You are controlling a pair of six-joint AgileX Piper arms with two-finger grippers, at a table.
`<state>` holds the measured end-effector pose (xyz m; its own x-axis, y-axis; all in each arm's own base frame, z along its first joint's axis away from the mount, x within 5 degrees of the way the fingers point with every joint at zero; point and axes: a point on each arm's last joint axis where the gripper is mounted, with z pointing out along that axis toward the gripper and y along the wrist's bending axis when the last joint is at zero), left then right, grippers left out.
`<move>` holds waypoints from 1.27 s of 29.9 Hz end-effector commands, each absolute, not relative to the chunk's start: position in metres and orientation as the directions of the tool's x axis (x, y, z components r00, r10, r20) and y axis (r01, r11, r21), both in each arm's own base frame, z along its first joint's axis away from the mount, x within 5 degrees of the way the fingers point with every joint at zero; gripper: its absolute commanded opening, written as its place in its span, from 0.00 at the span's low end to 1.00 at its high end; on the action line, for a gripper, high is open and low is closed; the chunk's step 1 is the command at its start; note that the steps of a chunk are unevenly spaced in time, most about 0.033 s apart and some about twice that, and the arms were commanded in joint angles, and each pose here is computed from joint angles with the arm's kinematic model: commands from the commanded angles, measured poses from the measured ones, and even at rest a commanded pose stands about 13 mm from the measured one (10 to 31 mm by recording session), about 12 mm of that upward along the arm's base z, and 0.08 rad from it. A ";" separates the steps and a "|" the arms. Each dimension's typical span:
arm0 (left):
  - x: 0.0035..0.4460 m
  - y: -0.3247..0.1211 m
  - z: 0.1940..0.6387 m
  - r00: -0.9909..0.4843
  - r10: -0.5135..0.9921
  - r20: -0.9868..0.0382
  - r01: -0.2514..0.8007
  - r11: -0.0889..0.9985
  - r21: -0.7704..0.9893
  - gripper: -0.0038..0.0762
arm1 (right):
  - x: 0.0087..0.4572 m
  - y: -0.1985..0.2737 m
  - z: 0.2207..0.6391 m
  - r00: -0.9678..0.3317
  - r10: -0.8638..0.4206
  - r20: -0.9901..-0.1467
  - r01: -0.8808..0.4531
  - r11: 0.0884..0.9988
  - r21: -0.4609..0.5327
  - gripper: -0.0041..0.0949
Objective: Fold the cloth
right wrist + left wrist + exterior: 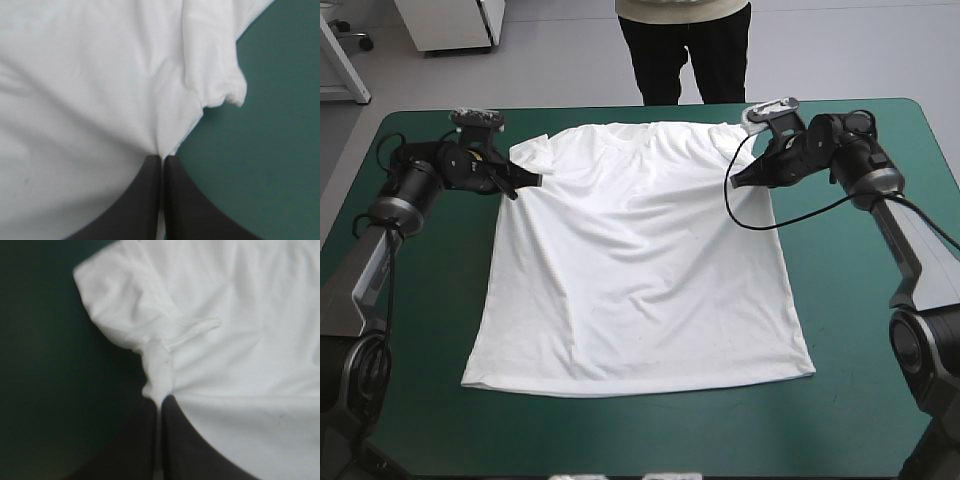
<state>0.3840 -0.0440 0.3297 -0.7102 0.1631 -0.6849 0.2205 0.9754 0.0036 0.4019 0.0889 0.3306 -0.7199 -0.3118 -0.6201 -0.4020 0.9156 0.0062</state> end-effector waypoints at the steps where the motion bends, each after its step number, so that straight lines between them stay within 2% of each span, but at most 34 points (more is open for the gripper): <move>1: 0.363 -0.041 0.405 -0.536 0.176 -0.825 0.216 0.974 0.067 0.04 | 0.380 0.073 0.406 -0.552 -0.257 -0.793 -0.363 0.931 -0.049 0.03; 7: 0.332 -0.034 0.459 -0.429 0.187 -0.884 0.179 0.977 0.119 0.04 | 0.345 0.045 0.465 -0.437 -0.206 -0.875 -0.304 0.950 -0.071 0.02; 15: 0.271 -0.028 0.510 -0.281 0.168 -0.945 0.158 0.979 0.127 0.04 | 0.270 0.042 0.534 -0.246 -0.177 -0.953 -0.376 0.924 -0.075 0.02; 22: 0.208 -0.022 0.546 -0.146 0.154 -0.977 0.141 0.981 0.133 0.04 | 0.205 0.039 0.562 -0.180 -0.204 -0.962 -0.390 0.913 -0.121 0.02; 26: 0.180 -0.020 0.553 -0.138 0.158 -0.978 0.143 0.980 0.138 0.04 | 0.171 0.037 0.573 -0.142 -0.211 -0.967 -0.382 0.913 -0.143 0.02; 31: 0.162 -0.018 0.553 -0.178 0.169 -0.969 0.152 0.978 0.143 0.04 | 0.138 0.029 0.576 -0.174 -0.209 -0.962 -0.327 0.934 -0.144 0.02; 38: 0.165 -0.019 0.546 -0.223 0.173 -0.959 0.167 0.976 0.138 0.04 | 0.142 0.030 0.566 -0.271 -0.221 -0.937 -0.342 0.932 -0.121 0.02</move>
